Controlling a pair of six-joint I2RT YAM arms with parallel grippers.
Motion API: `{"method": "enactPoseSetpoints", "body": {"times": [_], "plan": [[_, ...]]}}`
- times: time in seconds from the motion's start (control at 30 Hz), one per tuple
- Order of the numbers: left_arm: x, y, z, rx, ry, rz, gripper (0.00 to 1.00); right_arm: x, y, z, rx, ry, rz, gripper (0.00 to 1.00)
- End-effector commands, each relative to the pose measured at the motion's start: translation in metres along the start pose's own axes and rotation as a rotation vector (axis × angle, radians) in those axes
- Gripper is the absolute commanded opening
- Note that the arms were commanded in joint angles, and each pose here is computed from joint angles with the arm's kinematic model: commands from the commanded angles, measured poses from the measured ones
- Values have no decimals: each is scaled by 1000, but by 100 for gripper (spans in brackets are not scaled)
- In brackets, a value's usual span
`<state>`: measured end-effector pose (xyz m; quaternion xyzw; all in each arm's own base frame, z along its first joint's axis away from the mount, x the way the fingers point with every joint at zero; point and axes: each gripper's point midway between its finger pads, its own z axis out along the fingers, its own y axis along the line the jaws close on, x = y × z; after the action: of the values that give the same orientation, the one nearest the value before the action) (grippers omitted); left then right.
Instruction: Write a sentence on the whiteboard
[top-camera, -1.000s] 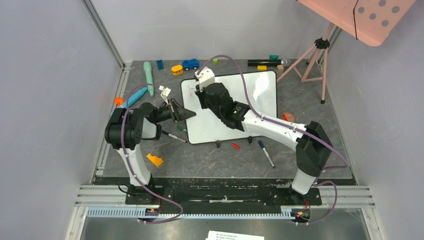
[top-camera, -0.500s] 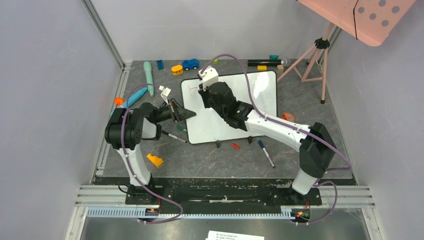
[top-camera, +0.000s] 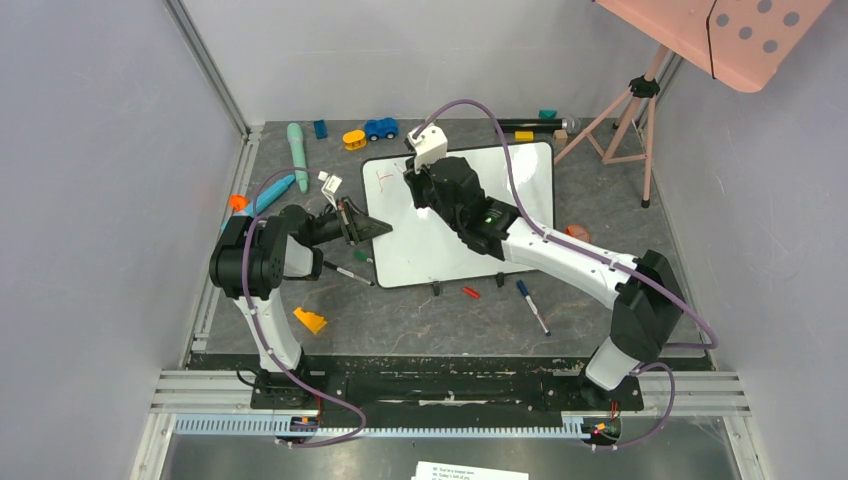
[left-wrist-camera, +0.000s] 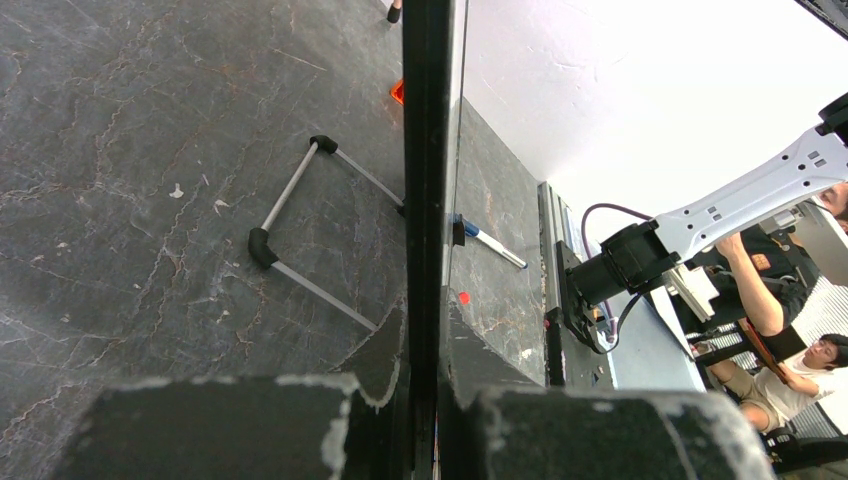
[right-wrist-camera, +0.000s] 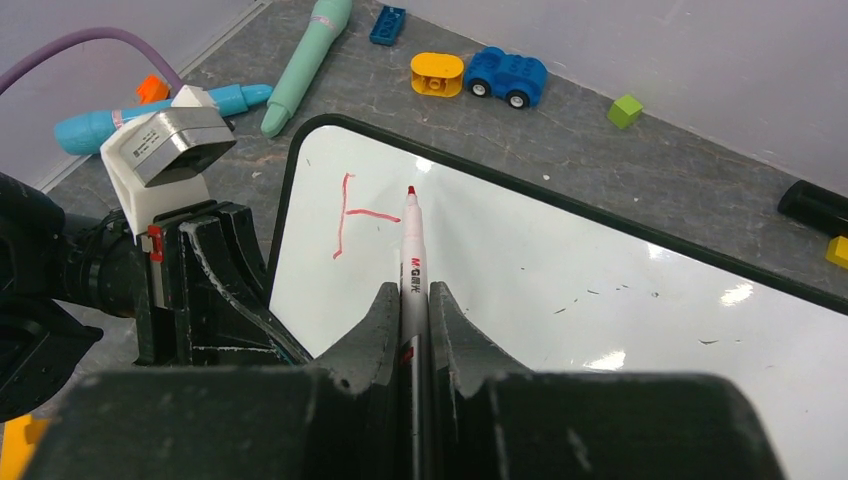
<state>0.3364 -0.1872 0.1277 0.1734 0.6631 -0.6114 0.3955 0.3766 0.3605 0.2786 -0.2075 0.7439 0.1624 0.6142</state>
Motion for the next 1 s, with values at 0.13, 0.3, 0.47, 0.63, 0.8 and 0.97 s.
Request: {"method": "enactPoseSetpoints", "body": {"times": [0.13,0.3,0.47,0.63,0.8,0.97], "plan": [[2,-2,4,30,8,124,2,-23,5,7,-29,-46,5,0],[2,-2,4,29,7,124,2,-18,9,13,-38,-34,8,0],[2,-1,4,29,7,123,2,-15,10,17,-35,-26,5,0],[2,-2,4,29,6,124,2,-13,7,19,-19,-22,2,0],[2,-1,4,29,7,122,2,-9,5,21,-10,-13,-2,0],[2,-2,4,29,6,123,2,-5,1,23,7,-4,-4,0]]}}
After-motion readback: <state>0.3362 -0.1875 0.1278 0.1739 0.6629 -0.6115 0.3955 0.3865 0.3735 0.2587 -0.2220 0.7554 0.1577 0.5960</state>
